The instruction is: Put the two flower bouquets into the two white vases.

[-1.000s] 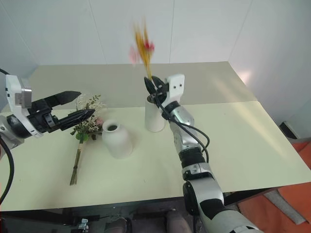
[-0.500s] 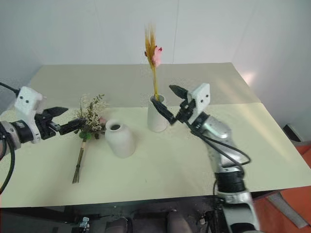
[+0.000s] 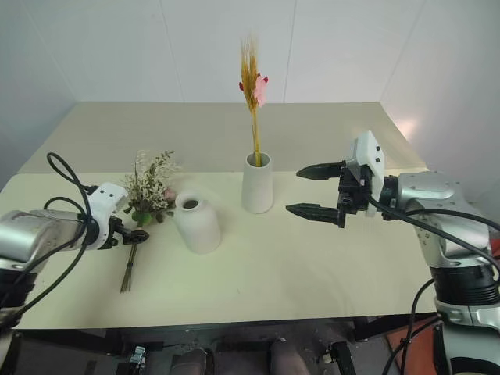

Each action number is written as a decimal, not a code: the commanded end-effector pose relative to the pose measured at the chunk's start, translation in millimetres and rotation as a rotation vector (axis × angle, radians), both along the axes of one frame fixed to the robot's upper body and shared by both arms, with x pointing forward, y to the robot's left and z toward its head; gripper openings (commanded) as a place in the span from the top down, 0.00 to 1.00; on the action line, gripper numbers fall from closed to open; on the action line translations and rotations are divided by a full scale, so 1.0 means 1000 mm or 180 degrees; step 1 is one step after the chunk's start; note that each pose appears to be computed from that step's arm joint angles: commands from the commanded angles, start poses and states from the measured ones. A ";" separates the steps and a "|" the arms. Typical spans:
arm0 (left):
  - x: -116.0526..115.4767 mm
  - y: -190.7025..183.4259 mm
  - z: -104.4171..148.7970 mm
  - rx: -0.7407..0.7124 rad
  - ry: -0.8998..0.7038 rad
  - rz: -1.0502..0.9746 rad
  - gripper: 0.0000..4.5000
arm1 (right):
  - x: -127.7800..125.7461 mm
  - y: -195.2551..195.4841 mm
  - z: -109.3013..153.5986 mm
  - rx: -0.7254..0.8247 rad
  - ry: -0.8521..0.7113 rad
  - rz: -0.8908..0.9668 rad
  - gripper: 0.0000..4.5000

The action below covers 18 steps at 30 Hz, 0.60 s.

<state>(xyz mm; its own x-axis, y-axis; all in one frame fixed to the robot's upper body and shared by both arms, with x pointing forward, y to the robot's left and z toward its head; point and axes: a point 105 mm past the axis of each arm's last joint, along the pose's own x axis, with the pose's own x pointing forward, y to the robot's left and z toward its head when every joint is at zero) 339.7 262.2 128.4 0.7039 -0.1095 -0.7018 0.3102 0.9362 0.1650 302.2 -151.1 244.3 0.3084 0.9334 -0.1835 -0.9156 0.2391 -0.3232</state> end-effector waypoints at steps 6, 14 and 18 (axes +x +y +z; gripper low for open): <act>0.017 0.005 0.004 0.0089 -0.0245 0.0123 0.72 | -0.010 -0.008 0.009 -0.0101 -0.0109 0.0098 0.00; 0.026 0.019 0.053 0.0031 -0.1154 0.0224 0.97 | -0.011 -0.013 0.005 -0.0143 -0.0065 0.0093 0.00; 0.026 0.021 0.133 -0.0618 -0.2726 0.0353 0.97 | -0.010 -0.017 0.004 -0.0149 -0.0024 0.0119 0.00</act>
<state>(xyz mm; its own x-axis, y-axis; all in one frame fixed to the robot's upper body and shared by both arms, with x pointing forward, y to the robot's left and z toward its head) 373.6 277.1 196.8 0.9770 -0.0879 -0.1943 0.1201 0.9797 0.1608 294.7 -163.1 233.0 0.2638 0.9327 -0.2459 -0.9410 0.1928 -0.2782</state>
